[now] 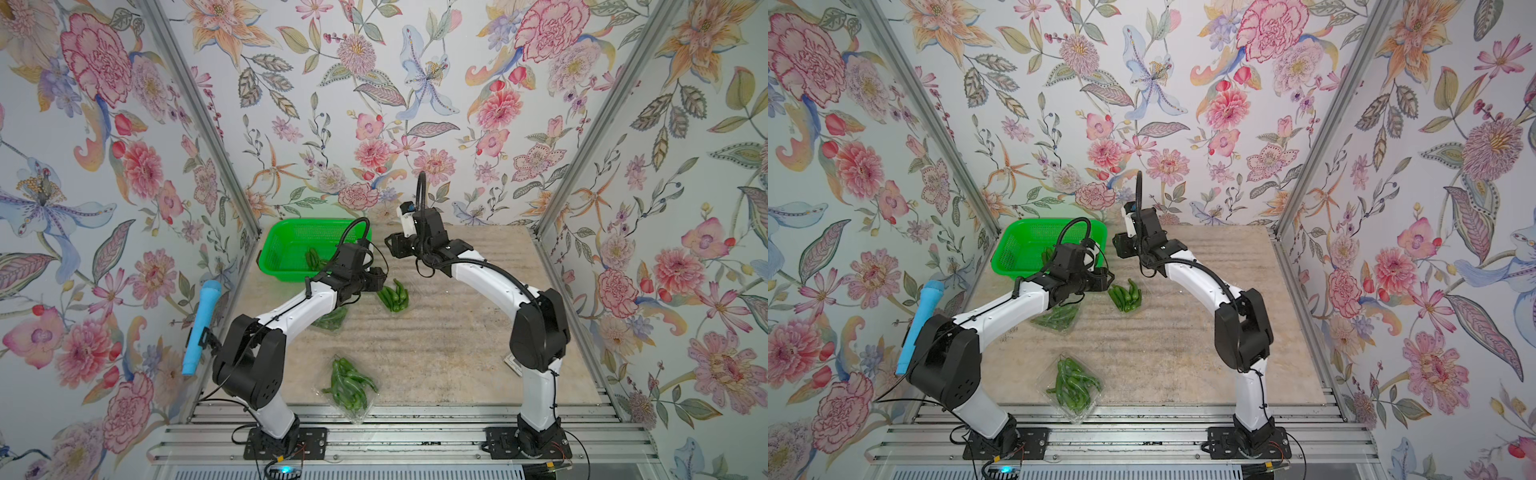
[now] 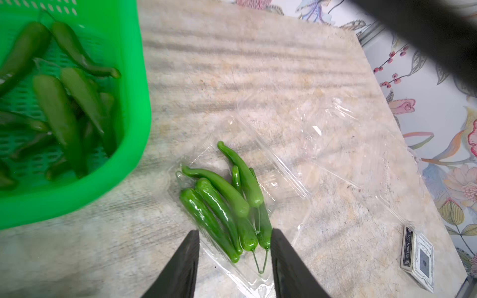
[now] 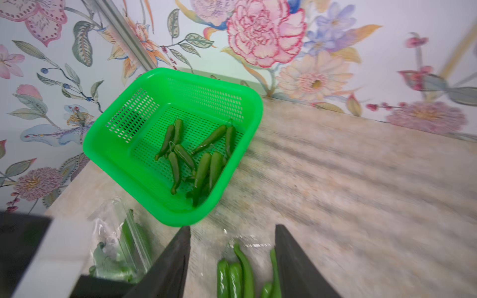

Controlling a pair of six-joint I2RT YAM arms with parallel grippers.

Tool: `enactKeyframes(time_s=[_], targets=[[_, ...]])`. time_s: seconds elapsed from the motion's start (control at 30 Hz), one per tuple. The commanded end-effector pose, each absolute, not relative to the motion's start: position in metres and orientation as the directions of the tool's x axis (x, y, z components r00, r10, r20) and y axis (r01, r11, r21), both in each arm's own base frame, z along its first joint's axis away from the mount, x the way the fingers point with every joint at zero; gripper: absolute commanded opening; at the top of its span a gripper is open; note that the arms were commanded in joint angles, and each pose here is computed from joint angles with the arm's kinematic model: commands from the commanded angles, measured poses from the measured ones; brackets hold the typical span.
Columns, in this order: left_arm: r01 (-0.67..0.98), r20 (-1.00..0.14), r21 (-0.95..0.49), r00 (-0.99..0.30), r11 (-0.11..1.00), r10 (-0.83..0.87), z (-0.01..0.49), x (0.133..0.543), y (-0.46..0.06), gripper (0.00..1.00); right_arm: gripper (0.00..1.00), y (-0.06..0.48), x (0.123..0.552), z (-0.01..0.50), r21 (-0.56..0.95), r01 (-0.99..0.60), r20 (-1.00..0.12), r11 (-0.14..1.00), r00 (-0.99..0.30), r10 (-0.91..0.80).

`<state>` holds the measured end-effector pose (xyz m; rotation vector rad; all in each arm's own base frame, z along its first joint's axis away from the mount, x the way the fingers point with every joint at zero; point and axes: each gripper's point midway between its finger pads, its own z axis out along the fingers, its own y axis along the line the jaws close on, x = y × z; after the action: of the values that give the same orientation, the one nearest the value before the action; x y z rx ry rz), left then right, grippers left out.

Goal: Take small green peppers out of containers
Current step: Place the green pepper in the basket, then pick up the green pepper from the packing box.

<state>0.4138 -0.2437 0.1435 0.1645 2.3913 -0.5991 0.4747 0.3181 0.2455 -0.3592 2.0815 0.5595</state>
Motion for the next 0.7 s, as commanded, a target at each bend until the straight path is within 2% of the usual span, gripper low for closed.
enactKeyframes(time_s=[0.0, 0.23, 0.67], targets=[[0.195, -0.562, -0.343, -0.827, 0.919, -0.035, 0.117, 0.417, -0.251, 0.47, 0.54, 0.245, 0.472, 0.224, 0.281, -0.263, -0.825, 0.923, -0.557, 0.092], [0.173, -0.503, -0.386, -0.863, 0.906, -0.05, 0.086, 0.426, -0.279, 0.45, 0.53, 0.181, 0.434, 0.191, 0.336, -0.166, -0.782, 0.927, -0.598, 0.176], [0.148, -0.422, -0.362, -0.906, 0.92, -0.02, 0.053, 0.429, -0.29, 0.43, 0.53, 0.159, 0.419, 0.176, 0.362, -0.156, -0.766, 0.919, -0.612, 0.198]])
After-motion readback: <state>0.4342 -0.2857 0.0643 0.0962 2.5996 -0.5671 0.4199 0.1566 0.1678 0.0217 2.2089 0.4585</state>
